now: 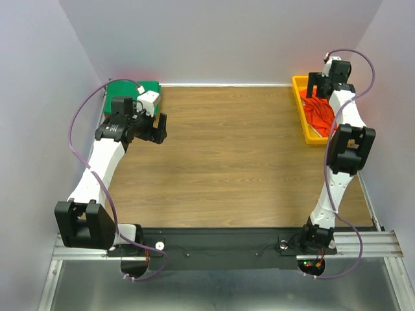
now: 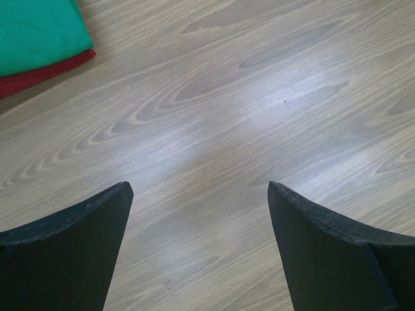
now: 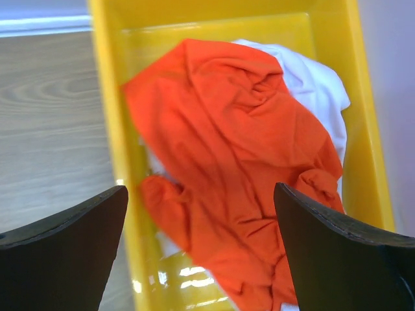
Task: Fold and stack the t-shirts
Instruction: Grab the tshirt from the pile
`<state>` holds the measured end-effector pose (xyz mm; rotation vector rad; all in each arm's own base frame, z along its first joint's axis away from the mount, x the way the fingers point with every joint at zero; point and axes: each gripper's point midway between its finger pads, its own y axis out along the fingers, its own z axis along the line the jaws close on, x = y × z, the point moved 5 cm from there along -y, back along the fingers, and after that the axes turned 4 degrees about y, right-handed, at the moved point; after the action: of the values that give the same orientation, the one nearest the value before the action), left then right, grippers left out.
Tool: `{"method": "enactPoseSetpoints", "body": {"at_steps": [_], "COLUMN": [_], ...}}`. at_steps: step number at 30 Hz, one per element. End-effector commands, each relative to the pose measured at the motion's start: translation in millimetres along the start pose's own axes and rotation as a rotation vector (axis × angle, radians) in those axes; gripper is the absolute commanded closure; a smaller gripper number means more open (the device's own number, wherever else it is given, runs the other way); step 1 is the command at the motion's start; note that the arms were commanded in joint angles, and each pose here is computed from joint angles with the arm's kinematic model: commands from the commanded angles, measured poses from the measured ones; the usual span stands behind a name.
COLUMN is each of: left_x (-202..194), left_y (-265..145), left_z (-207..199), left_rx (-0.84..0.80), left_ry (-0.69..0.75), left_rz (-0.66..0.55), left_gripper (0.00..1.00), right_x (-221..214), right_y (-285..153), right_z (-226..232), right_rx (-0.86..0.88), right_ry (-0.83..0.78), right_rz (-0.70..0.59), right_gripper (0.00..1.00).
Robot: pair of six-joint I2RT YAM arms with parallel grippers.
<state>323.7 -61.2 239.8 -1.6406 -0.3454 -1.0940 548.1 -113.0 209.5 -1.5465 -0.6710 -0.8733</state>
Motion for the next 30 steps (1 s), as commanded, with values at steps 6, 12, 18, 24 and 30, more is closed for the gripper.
{"method": "enactPoseSetpoints", "body": {"at_steps": [6,12,18,24,30], "left_x": [-5,-3,-6,3,10], "left_y": [0,3,4,-1,-6], "left_z": [2,1,2,3,1], "left_rx": [-0.002,-0.022,-0.015,-0.014,-0.02], "left_ry": [0.02,0.025,0.026,0.038,0.052], "left_rz": [0.013,0.013,0.015,-0.012,-0.044], "left_gripper": [0.03,0.03,0.02,0.02,0.02], "right_x": [-10,-36,-37,4,48], "right_y": [61,87,86,45,-3], "right_z": [-21,-25,-31,-31,-38], "right_rx": [-0.096,-0.125,-0.153,-0.132,-0.145], "right_ry": [-0.043,-0.028,-0.042,-0.034,-0.062], "right_rz": [-0.027,0.004,-0.009,-0.1,-0.205], "right_gripper": [0.02,0.18,0.53,0.88,0.99]}}
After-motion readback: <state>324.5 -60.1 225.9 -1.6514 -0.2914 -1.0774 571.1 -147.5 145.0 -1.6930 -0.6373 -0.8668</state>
